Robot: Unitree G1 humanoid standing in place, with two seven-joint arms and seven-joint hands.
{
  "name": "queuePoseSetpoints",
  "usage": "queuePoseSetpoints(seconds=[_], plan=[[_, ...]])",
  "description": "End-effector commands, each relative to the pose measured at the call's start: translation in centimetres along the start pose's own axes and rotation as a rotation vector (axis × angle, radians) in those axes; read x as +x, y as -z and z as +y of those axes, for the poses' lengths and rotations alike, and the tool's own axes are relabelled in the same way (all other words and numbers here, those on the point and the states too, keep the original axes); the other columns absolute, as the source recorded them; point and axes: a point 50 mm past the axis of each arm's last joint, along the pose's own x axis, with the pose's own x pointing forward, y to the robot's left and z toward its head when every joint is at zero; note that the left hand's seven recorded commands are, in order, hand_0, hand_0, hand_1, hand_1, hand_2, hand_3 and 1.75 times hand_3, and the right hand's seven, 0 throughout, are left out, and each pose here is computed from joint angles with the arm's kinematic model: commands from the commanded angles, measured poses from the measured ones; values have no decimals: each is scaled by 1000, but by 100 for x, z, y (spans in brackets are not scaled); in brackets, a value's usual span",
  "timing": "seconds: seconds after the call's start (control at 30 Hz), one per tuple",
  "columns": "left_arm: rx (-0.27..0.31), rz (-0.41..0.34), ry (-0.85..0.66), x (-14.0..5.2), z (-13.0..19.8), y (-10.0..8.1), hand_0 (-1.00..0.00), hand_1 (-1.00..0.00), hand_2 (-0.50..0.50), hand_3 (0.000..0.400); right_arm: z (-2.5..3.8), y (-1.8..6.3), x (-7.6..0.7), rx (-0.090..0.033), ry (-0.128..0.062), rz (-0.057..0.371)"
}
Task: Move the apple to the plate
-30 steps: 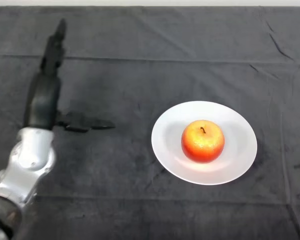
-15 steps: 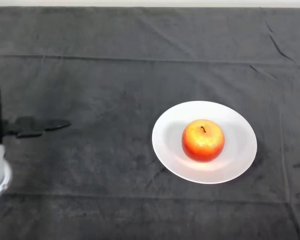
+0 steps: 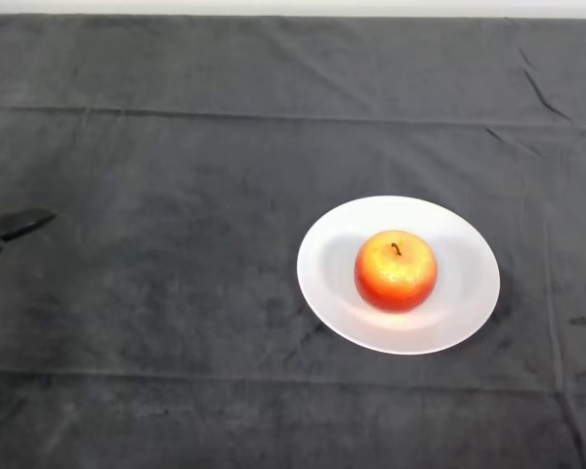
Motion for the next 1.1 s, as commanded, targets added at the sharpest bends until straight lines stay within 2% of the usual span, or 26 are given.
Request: queuePoseSetpoints(seconds=[0.03,0.43,1.1], plan=[[60,24,-48,-37,245,81,0,0,0,0,33,-71,5,0,-21,-26],[55,54,-157,-43,333,142,0,0,0,0,33,-71,5,0,-21,-26],[65,61,-162,-40,356,162,0,0,0,0,33,-71,5,0,-21,-26]])
